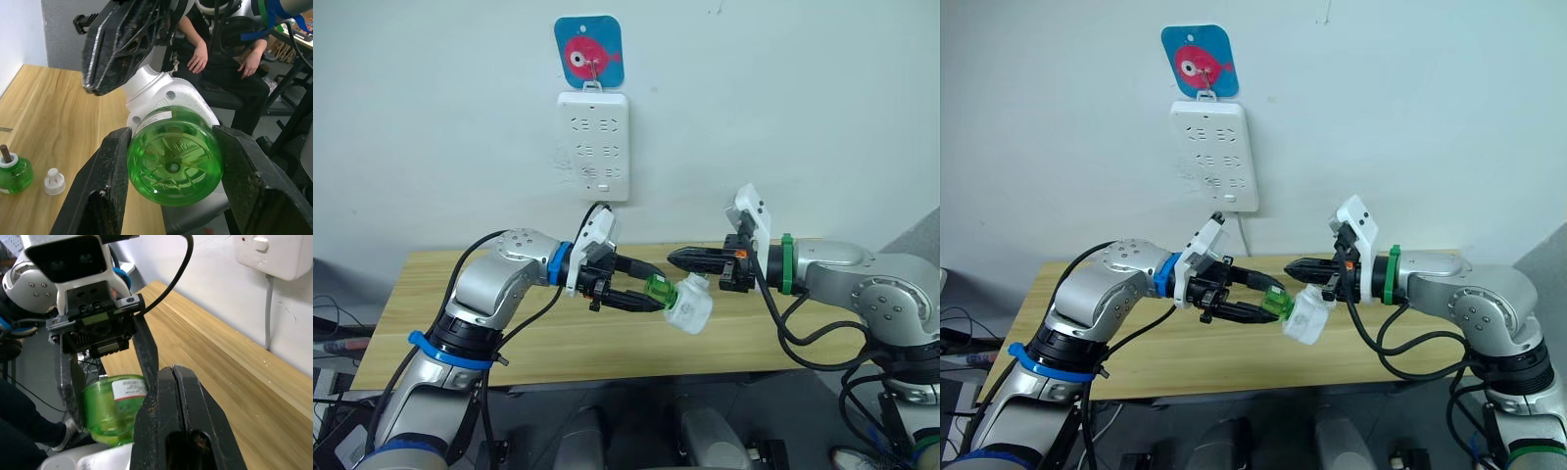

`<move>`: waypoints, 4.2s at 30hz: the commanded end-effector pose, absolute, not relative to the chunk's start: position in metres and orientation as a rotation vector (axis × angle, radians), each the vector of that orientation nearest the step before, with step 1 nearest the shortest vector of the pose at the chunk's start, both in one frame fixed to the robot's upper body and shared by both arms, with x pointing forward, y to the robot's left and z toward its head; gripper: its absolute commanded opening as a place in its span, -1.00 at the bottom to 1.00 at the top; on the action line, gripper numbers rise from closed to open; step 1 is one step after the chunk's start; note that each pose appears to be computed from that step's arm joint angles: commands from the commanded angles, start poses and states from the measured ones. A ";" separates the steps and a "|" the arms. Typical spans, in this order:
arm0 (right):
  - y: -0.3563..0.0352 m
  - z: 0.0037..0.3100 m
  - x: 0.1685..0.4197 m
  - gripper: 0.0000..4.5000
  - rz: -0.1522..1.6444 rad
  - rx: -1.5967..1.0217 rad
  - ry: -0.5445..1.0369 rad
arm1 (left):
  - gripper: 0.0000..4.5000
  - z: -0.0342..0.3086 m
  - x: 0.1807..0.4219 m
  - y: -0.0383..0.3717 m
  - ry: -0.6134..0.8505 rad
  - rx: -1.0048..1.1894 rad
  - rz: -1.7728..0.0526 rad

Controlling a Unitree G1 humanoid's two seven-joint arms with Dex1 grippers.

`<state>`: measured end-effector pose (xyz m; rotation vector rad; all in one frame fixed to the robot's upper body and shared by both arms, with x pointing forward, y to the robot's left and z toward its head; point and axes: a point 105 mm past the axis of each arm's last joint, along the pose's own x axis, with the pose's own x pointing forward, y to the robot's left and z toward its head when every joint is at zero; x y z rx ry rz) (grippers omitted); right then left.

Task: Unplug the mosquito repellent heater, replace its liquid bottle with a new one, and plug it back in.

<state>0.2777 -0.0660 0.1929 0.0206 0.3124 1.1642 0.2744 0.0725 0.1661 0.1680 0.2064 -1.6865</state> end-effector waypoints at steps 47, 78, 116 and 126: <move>-0.092 0.206 0.238 0.83 1.200 0.821 0.428 | 0.02 0.216 0.272 0.070 0.162 -0.226 -1.649; -0.096 0.209 0.246 0.32 1.160 0.810 0.417 | 0.85 0.207 0.285 0.078 -0.138 0.274 -1.506; -0.099 0.200 0.245 0.32 1.121 0.781 0.466 | 0.57 0.202 0.288 0.068 -0.289 0.424 -1.509; -0.101 0.200 0.244 0.32 1.128 0.789 0.468 | 0.58 0.206 0.285 0.064 -0.355 0.385 -1.500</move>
